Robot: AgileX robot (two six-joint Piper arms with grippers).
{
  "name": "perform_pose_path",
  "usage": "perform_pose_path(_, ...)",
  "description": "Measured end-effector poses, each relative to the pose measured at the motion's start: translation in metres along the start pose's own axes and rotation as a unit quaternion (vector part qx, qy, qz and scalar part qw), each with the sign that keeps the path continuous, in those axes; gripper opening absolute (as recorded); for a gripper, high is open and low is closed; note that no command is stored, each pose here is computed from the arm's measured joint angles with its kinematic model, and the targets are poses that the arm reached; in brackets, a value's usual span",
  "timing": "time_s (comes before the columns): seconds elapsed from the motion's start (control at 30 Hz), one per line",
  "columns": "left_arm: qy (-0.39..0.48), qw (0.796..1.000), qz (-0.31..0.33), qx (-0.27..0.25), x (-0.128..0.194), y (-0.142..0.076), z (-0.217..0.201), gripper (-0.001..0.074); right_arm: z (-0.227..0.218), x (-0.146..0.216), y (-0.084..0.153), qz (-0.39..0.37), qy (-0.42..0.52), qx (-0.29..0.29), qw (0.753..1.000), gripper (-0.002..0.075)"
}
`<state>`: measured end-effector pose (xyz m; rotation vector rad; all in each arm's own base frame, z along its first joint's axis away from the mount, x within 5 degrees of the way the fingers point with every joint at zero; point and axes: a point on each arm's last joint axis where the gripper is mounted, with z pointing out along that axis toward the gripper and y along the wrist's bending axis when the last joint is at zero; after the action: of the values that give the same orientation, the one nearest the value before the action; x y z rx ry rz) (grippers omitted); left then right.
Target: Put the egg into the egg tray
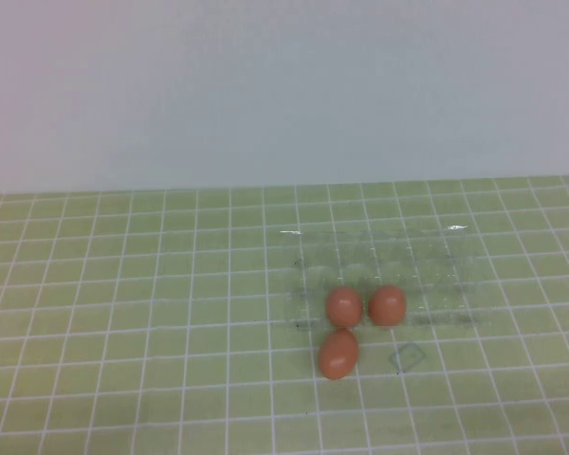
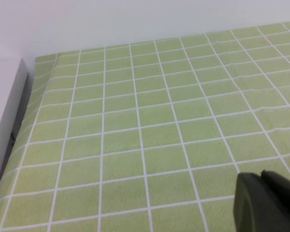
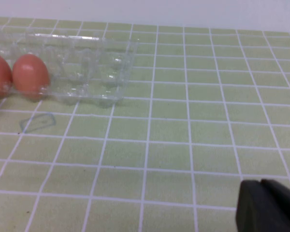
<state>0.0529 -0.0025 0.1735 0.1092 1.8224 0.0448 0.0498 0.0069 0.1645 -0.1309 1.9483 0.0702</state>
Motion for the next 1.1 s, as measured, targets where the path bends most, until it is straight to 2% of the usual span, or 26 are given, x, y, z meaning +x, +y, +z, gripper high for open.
perform_pose_path(1.1,0.000,1.000,0.000,0.000,0.0000,0.0000,0.0000,0.0000,0.0000,0.0001,-0.0022,-0.025,0.001,0.012,1.000,-0.0002)
